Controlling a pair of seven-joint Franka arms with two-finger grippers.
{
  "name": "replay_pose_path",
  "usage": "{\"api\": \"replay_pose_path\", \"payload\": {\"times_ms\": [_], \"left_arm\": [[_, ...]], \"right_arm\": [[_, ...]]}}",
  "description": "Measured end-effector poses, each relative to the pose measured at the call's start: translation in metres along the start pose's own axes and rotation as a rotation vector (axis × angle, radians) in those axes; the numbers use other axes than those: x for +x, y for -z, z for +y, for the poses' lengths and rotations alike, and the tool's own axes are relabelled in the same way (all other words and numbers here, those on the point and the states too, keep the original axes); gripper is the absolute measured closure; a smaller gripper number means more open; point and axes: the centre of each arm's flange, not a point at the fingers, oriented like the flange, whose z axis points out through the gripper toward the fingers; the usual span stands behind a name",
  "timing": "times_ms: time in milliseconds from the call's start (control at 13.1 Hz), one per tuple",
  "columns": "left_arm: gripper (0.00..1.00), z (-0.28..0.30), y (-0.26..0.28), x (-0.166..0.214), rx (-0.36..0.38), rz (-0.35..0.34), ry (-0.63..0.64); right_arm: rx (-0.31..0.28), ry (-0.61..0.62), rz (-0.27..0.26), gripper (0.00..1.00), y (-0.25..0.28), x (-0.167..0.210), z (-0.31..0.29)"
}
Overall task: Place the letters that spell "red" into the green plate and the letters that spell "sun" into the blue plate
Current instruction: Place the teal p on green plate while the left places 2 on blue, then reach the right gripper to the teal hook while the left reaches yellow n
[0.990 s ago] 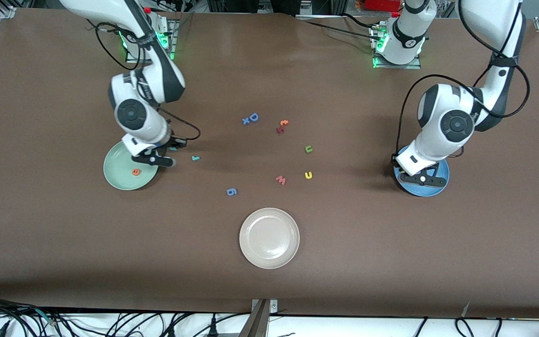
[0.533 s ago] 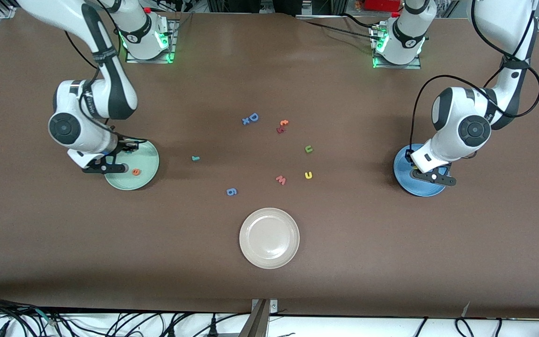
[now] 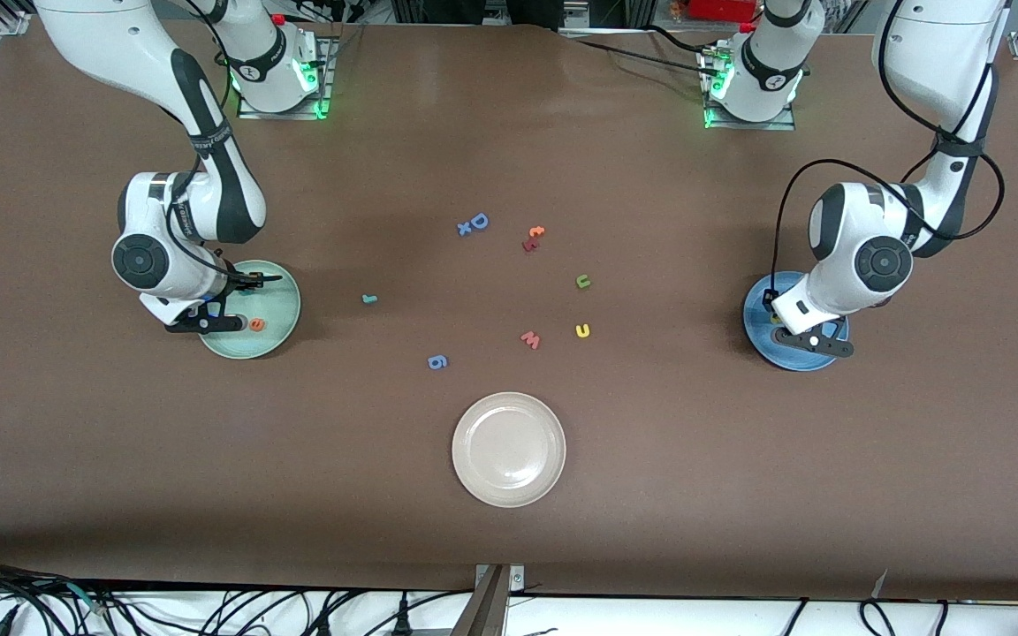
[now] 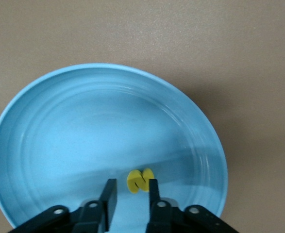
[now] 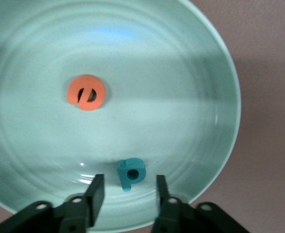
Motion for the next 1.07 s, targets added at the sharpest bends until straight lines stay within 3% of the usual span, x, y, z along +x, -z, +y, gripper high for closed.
{"api": "replay_pose_path", "payload": {"times_ms": [228, 305, 457, 761, 1066], "left_arm": [[0.32, 0.001, 0.013, 0.007, 0.004, 0.030, -0.031], [0.21, 0.008, 0.023, 0.010, 0.005, 0.045, -0.045], [0.01, 0.039, 0.045, 0.015, 0.008, 0.068, -0.079], [0.00, 0.140, 0.069, 0.020, 0.004, 0.104, -0.061], [0.00, 0.226, 0.079, 0.020, -0.015, 0.132, 0.148]], "right_arm": [[0.020, -0.003, -0.013, 0.13, 0.026, 0.001, -0.009], [0.046, -0.023, -0.017, 0.06, 0.038, 0.002, -0.018], [0.091, -0.090, -0.015, 0.06, 0.058, 0.001, -0.047], [0.107, -0.266, -0.004, 0.06, 0.068, -0.006, -0.114], [0.131, -0.402, 0.077, 0.10, 0.063, -0.012, -0.186]]}}
